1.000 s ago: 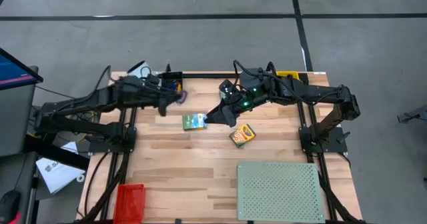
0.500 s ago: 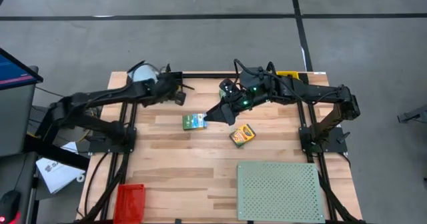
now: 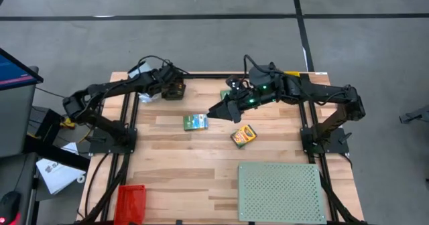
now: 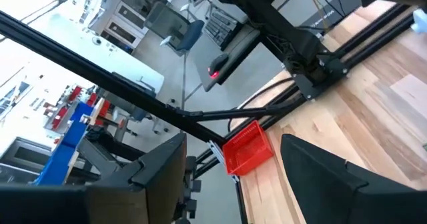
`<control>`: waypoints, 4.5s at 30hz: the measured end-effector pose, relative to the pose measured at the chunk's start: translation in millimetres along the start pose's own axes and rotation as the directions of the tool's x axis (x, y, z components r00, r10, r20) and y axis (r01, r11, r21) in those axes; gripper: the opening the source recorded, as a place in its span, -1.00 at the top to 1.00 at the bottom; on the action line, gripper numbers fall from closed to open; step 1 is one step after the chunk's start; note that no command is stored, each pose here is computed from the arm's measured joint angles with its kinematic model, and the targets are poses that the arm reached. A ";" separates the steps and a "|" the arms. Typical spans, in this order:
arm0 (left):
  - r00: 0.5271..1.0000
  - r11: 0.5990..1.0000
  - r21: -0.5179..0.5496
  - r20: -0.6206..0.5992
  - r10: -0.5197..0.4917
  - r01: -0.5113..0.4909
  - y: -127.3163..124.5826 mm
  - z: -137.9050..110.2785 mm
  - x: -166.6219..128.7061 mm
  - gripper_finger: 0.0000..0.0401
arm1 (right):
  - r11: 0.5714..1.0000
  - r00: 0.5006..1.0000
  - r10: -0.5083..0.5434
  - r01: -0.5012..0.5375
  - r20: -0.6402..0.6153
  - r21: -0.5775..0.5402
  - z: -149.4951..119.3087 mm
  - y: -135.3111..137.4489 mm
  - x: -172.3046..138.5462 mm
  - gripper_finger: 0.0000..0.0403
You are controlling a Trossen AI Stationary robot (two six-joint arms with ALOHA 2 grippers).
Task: Pick & Place Office Desk Supplies
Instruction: Put the purple spring keychain into the black bin, then put the green crayon box into the orange bin
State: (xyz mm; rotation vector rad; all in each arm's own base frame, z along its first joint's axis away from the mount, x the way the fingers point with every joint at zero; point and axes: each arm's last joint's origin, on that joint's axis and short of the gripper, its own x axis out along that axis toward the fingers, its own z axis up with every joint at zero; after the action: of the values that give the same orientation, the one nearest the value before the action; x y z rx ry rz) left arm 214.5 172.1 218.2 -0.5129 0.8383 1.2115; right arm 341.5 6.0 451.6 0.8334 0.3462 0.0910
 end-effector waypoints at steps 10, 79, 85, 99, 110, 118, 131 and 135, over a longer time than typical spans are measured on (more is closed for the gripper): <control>1.000 1.000 0.008 0.019 -0.007 0.007 2.2 3.1 -1.3 0.38 | 1.000 0.999 -0.017 0.017 0.029 -0.009 1.6 4.0 -12.0 -0.19; 0.463 0.483 0.353 0.144 -0.875 0.801 16.3 -32.6 -188.7 0.18 | 0.673 0.916 -0.360 0.388 -0.180 0.629 -98.3 -267.5 100.9 -0.11; 0.455 0.474 0.353 0.142 -0.879 0.807 18.3 -33.3 -190.4 0.18 | 0.653 0.898 -0.392 0.423 -0.198 0.629 -102.7 -284.7 117.9 -0.11; 0.408 0.432 0.350 0.145 -0.901 0.831 16.2 -31.1 -192.9 0.18 | 0.615 0.870 -0.440 0.472 -0.221 0.631 -111.1 -309.9 135.9 -0.11; 0.389 0.418 0.325 0.154 -0.908 0.848 15.8 -29.8 -194.4 0.18 | 0.680 0.912 -0.392 0.374 -0.118 0.631 -100.7 -308.4 139.7 -0.09; 0.389 0.418 0.304 0.154 -0.908 0.856 15.8 -29.8 -194.4 0.18 | 0.676 0.900 -0.409 0.408 -0.148 0.614 -106.3 -307.0 140.5 0.06; 0.365 0.396 0.285 0.159 -0.917 0.873 15.3 -28.6 -196.1 0.18 | 0.692 0.920 -0.378 0.354 -0.102 0.629 -111.2 -315.9 151.5 0.05; 0.362 0.393 0.279 0.158 -0.919 0.876 15.2 -28.6 -196.3 0.18 | 0.692 0.934 -0.348 0.316 -0.084 0.649 -113.1 -317.5 158.3 0.06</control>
State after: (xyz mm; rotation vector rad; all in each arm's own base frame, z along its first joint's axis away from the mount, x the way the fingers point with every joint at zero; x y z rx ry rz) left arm 168.8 37.2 357.1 -0.5381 0.2468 0.1355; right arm 434.7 -93.4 105.1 1.4580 0.4930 -0.4218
